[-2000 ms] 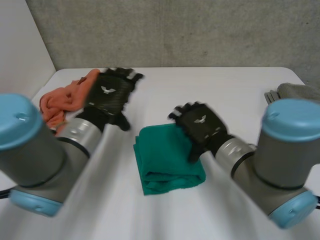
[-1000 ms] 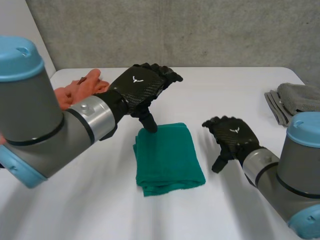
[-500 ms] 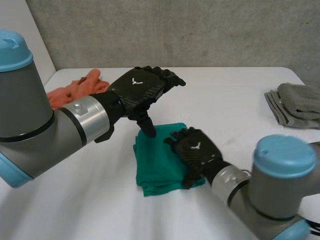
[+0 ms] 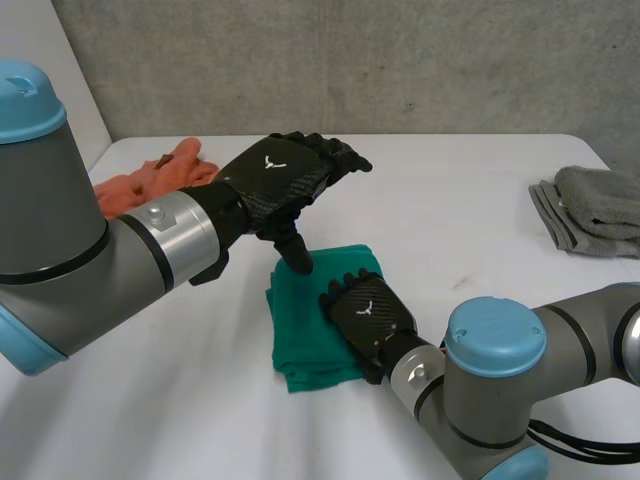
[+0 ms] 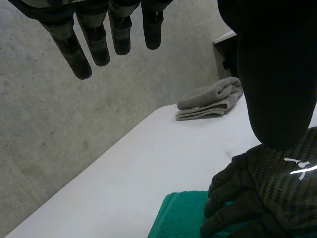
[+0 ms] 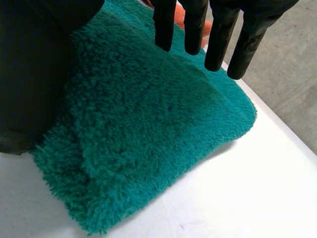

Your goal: Fold the laundry.

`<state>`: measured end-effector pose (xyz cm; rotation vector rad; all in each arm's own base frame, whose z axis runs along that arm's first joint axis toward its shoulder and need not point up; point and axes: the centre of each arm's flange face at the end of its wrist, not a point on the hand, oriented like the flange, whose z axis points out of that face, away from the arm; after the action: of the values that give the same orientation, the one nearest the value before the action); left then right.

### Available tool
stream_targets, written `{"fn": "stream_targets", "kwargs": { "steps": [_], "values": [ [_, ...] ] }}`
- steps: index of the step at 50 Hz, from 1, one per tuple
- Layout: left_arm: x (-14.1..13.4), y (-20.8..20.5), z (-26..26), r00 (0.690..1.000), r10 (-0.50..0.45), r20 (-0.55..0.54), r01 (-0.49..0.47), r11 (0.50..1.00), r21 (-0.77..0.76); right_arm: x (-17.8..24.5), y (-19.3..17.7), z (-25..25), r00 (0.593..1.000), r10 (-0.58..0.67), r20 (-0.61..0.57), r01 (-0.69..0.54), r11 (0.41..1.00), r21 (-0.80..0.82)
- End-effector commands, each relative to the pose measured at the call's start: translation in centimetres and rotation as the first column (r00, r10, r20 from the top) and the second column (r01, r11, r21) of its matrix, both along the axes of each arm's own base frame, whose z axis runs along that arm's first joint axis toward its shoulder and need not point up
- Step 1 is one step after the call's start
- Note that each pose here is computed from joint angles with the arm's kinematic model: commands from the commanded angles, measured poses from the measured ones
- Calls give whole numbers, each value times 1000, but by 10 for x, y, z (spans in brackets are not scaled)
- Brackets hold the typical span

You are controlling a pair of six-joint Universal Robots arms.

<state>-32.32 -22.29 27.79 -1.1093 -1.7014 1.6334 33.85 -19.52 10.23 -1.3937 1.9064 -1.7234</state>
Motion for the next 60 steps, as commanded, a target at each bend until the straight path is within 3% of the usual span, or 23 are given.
{"fn": "stream_targets", "kwargs": {
  "steps": [1,36,47,54,60],
  "values": [
    [0,0,0,1000,-1,1,1,1000,0,3,-2,2,1000,2,8,-2,1000,-8],
    [1,0,-2,1000,3,4,-3,1000,11,16,-22,9,999,-10,49,12,999,-43],
    [2,0,-4,1000,6,5,-6,1000,16,-29,-73,36,987,-138,83,144,987,-76],
    [3,1,-5,1000,8,8,-8,1000,22,-25,-65,21,996,-62,58,62,998,6],
    [5,3,-5,1000,9,11,-9,1000,27,-27,-63,16,997,-70,40,68,997,36]
  ]
}}
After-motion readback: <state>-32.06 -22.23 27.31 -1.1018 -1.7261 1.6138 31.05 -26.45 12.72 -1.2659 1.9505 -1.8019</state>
